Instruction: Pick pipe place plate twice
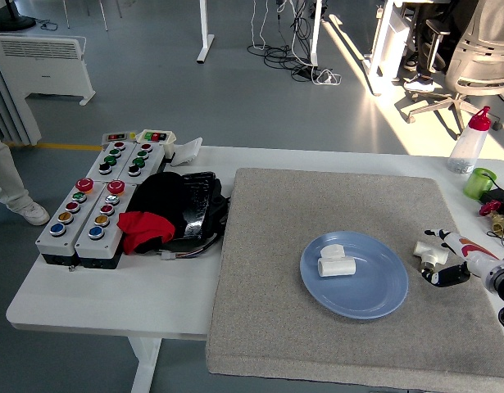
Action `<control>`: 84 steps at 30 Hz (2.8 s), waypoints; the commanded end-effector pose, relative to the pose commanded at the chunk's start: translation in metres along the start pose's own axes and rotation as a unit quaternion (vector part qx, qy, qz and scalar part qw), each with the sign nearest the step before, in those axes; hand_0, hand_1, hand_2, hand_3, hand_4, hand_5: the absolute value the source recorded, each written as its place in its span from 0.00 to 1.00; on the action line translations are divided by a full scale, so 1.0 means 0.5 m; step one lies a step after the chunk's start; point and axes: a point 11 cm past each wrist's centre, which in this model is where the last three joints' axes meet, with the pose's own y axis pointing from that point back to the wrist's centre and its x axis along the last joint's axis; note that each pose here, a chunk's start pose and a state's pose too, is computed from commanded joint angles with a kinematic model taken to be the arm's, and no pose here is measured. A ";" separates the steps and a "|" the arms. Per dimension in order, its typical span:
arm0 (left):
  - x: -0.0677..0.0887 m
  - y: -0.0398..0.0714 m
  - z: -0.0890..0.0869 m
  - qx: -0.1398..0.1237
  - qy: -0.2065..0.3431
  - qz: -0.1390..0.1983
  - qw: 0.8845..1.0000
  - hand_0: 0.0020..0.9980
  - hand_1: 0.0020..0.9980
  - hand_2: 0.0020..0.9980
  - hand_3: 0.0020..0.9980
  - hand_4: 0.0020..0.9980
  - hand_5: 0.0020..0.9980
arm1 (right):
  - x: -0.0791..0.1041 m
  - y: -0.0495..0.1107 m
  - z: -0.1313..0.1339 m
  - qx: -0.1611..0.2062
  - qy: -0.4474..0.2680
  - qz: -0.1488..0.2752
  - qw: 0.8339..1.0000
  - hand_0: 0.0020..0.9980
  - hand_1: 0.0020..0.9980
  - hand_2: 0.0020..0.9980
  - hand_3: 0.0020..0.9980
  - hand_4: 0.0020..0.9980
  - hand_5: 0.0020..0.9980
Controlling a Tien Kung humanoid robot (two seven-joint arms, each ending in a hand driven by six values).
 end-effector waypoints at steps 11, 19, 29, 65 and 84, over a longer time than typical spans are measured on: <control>-0.001 -0.002 -0.007 0.004 -0.001 0.000 1.000 0.58 0.58 0.58 0.49 0.41 1.00 | -0.023 -0.015 0.016 -0.013 -0.007 -0.005 1.000 0.97 0.87 0.93 0.88 0.75 0.34; -0.001 -0.003 -0.010 0.005 -0.003 -0.001 1.000 0.58 0.58 0.59 0.49 0.41 1.00 | -0.032 -0.014 0.017 -0.007 -0.014 -0.001 1.000 0.65 0.66 0.65 0.74 0.60 0.21; -0.002 -0.003 -0.010 0.005 -0.003 -0.001 1.000 0.58 0.58 0.59 0.49 0.41 1.00 | -0.032 -0.009 0.026 -0.006 -0.025 0.006 1.000 0.44 0.52 0.55 0.64 0.49 0.14; -0.002 -0.001 -0.001 -0.001 0.003 -0.002 1.000 0.58 0.58 0.59 0.49 0.41 1.00 | 0.032 0.081 -0.121 0.114 -0.001 0.035 0.993 0.58 0.58 0.59 0.62 0.45 0.14; -0.001 -0.001 -0.003 0.001 -0.001 -0.001 1.000 0.58 0.58 0.59 0.49 0.41 1.00 | -0.090 0.136 -0.169 0.150 0.038 -0.059 0.986 0.83 0.76 0.83 0.76 0.62 0.32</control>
